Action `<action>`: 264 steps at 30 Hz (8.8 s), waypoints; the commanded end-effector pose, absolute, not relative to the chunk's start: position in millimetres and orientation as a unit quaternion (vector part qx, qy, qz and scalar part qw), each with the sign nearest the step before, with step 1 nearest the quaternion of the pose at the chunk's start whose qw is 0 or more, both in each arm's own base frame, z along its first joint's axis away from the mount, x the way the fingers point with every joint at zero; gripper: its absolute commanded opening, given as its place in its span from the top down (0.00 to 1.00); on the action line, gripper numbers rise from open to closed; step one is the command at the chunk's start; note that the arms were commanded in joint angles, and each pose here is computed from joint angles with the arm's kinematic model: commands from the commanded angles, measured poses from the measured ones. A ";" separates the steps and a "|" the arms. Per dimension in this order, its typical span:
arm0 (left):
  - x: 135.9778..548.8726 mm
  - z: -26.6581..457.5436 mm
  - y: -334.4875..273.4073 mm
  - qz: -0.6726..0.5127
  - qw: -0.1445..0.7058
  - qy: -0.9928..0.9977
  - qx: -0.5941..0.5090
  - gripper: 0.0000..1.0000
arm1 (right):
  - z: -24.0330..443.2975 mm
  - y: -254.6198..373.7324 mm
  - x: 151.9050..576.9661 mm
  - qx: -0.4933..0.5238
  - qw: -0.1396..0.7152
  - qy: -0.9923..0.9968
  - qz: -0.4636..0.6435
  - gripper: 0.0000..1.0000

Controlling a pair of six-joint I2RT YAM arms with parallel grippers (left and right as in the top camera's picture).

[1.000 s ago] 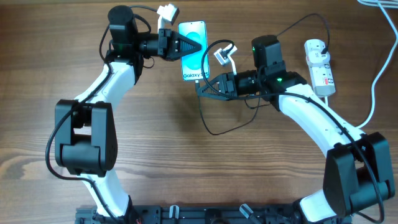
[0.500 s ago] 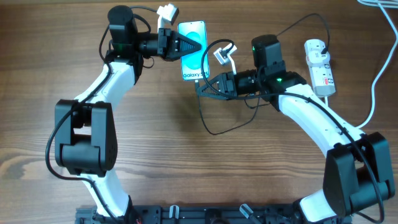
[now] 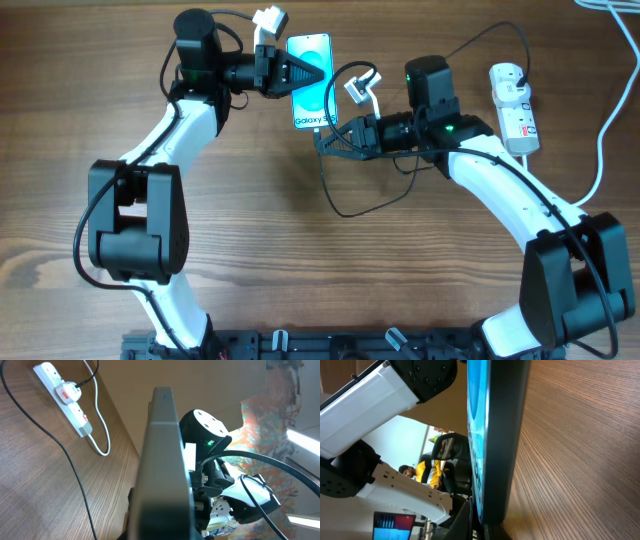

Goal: Plug charger to phone and switch on socket
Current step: 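Push the plug up into the phone port while the left gripper holds the phone, then open the right gripper off the plug and move it toward the power strip, then lower the plugged-in phone flat onto the table with the left gripper, then release the phone with the left gripper and pull the left arm back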

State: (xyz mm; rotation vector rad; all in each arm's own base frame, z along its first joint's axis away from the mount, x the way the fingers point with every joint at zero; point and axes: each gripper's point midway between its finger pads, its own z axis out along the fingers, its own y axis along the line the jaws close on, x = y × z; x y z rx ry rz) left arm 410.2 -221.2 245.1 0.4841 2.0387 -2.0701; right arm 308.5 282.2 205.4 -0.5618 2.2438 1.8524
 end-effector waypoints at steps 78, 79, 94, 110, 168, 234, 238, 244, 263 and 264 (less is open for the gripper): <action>383.5 225.3 -233.0 -0.706 0.048 0.688 0.160 0.96 | 204.1 281.6 342.5 -0.159 0.147 0.777 0.591 0.95; 381.7 227.1 -234.9 -0.706 0.048 0.688 0.163 0.96 | 203.5 281.4 342.2 -0.160 0.147 0.778 0.590 0.96; 354.9 218.0 -240.0 -0.707 0.030 0.688 0.162 0.96 | 212.9 277.4 347.2 -0.163 0.154 0.771 0.595 0.96; 334.9 205.3 -250.8 -0.708 -0.002 0.689 0.157 0.96 | 203.0 274.5 338.8 -0.166 0.136 0.780 0.588 0.95; 502.2 346.9 -297.8 -0.628 0.189 0.753 -0.055 0.96 | 254.6 68.2 229.6 0.039 0.296 0.932 0.207 0.11; 374.8 -29.7 -256.7 -0.391 -0.031 0.919 0.034 0.52 | 267.1 39.5 228.9 0.154 0.340 0.912 0.167 0.01; 368.9 -37.8 -247.6 -0.361 -0.044 0.931 0.023 0.51 | 256.8 39.7 233.7 0.158 0.318 0.921 0.162 0.01; 366.4 -43.5 -240.7 -0.338 -0.048 0.940 0.017 0.50 | 246.4 40.0 239.1 0.161 0.295 0.928 0.158 0.01; 376.0 -49.3 -234.5 -0.312 -0.033 0.949 -0.007 0.49 | 232.0 41.6 247.2 0.189 0.260 0.933 0.161 0.01; 376.1 -49.3 -234.4 -0.312 -0.035 0.949 -0.014 0.49 | 232.0 41.6 247.2 0.189 0.260 0.933 0.161 0.01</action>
